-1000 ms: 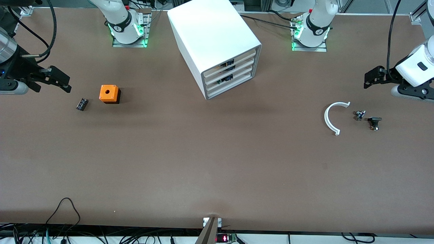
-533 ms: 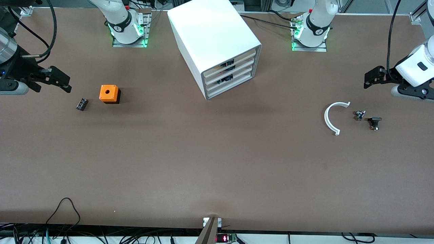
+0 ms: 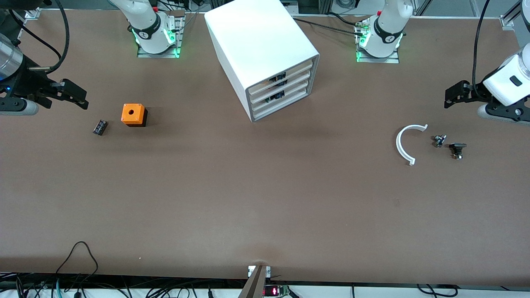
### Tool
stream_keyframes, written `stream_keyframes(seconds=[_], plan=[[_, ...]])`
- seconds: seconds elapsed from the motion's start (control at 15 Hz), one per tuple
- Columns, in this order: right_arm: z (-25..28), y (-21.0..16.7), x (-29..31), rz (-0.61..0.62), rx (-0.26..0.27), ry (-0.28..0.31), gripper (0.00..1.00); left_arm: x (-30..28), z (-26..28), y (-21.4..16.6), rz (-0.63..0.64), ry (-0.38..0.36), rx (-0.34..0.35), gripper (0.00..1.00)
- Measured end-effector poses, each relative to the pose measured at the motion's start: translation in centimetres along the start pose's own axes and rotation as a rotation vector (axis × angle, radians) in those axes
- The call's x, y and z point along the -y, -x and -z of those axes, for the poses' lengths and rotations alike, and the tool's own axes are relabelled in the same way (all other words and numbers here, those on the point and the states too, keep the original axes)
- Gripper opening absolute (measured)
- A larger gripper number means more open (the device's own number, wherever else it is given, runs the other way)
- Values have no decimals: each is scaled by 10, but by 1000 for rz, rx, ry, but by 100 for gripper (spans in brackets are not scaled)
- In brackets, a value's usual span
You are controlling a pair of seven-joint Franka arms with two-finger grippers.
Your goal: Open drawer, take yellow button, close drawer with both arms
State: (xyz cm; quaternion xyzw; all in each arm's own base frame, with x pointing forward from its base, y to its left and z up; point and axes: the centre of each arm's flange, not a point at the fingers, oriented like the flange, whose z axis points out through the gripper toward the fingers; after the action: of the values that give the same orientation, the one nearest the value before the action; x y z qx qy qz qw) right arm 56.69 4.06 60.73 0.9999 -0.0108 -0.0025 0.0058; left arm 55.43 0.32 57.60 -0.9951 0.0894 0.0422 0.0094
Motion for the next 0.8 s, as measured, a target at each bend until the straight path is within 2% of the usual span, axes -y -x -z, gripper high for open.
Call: stream_keyframes(seconds=[0.4,0.6,0.8], plan=[[-30,-19,-1,-3,21,-5,100,-2,-1,1,-4,2,10,100],[-51,-28,-1,-3,52,-6,100,-7,-7,8,-10,20,85,100],[-69,-38,0,-3,60,-8,100,-23,-18,12,-26,93,159,100]])
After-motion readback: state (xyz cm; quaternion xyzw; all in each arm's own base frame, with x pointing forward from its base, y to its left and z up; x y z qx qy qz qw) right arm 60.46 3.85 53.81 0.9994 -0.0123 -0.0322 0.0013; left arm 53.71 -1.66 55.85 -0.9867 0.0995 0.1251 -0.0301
